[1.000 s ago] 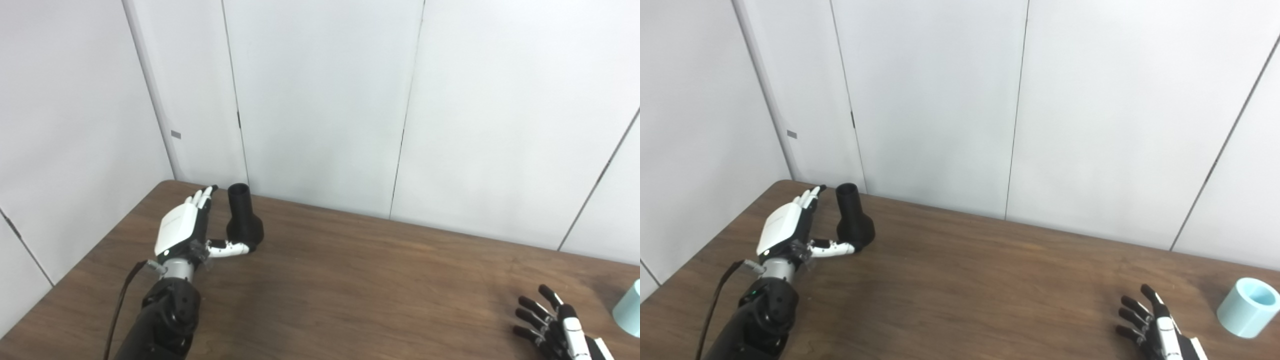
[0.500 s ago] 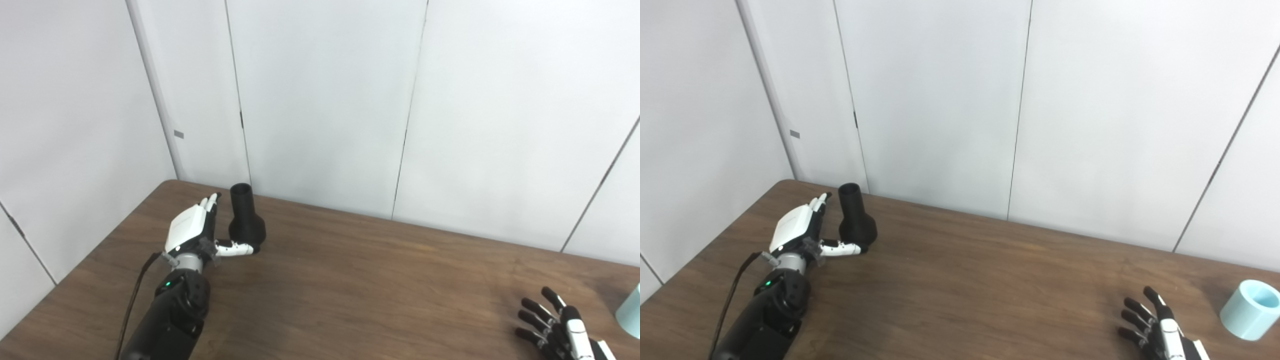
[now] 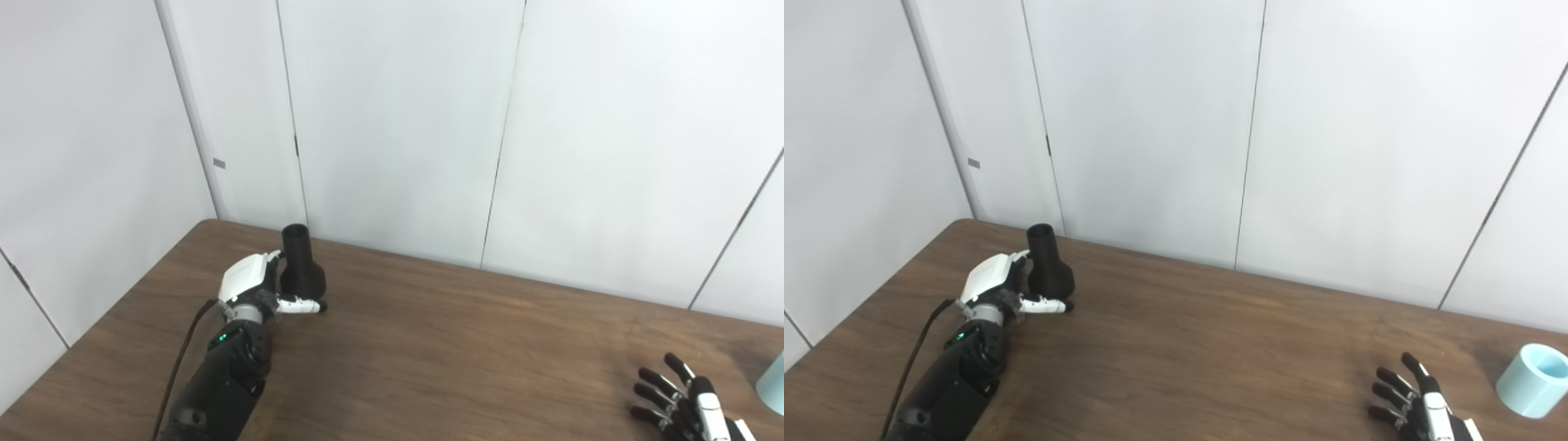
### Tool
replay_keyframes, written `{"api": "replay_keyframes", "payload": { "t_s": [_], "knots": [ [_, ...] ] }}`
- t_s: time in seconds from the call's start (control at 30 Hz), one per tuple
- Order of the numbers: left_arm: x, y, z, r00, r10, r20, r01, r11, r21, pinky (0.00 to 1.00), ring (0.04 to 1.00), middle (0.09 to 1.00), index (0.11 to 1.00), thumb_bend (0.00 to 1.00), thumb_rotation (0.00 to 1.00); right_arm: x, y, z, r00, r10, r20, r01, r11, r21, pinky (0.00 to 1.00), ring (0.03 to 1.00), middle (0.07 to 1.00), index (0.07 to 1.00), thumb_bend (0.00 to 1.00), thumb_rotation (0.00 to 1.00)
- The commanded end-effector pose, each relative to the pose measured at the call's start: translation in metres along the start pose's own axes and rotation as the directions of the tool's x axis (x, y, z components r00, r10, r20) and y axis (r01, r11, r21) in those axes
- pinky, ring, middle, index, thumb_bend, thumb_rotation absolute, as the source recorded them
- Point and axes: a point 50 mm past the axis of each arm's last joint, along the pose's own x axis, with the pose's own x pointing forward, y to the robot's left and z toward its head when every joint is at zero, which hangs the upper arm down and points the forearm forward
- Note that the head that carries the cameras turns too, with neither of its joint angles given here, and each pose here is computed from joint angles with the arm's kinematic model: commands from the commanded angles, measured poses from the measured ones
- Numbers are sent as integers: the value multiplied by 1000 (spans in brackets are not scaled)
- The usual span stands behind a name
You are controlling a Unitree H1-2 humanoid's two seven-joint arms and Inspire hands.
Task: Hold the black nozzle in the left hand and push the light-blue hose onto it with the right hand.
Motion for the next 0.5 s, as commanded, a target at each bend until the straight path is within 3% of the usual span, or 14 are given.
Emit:
{"api": "replay_keyframes", "payload": {
  "t_s": [0.0, 0.23, 0.47],
  "knots": [
    [13, 25, 18, 996, 85, 42, -85, 996, 0, 1000, 985, 949, 898, 1000, 335, -3, 2, 0, 1000, 26, -5, -26, 1000, -7, 679, 803, 819, 943, 301, 1000],
    [18, 16, 17, 999, 50, 20, -50, 999, 15, 1000, 953, 921, 878, 1000, 322, -5, 4, 3, 1000, 23, -9, -23, 1000, -15, 692, 811, 827, 947, 307, 1000],
    [21, 12, 16, 1000, 17, -2, -17, 1000, 22, 908, 912, 894, 850, 1000, 334, -6, 4, 3, 999, 33, 2, -33, 999, -6, 704, 810, 827, 939, 300, 1000]
  ]
}}
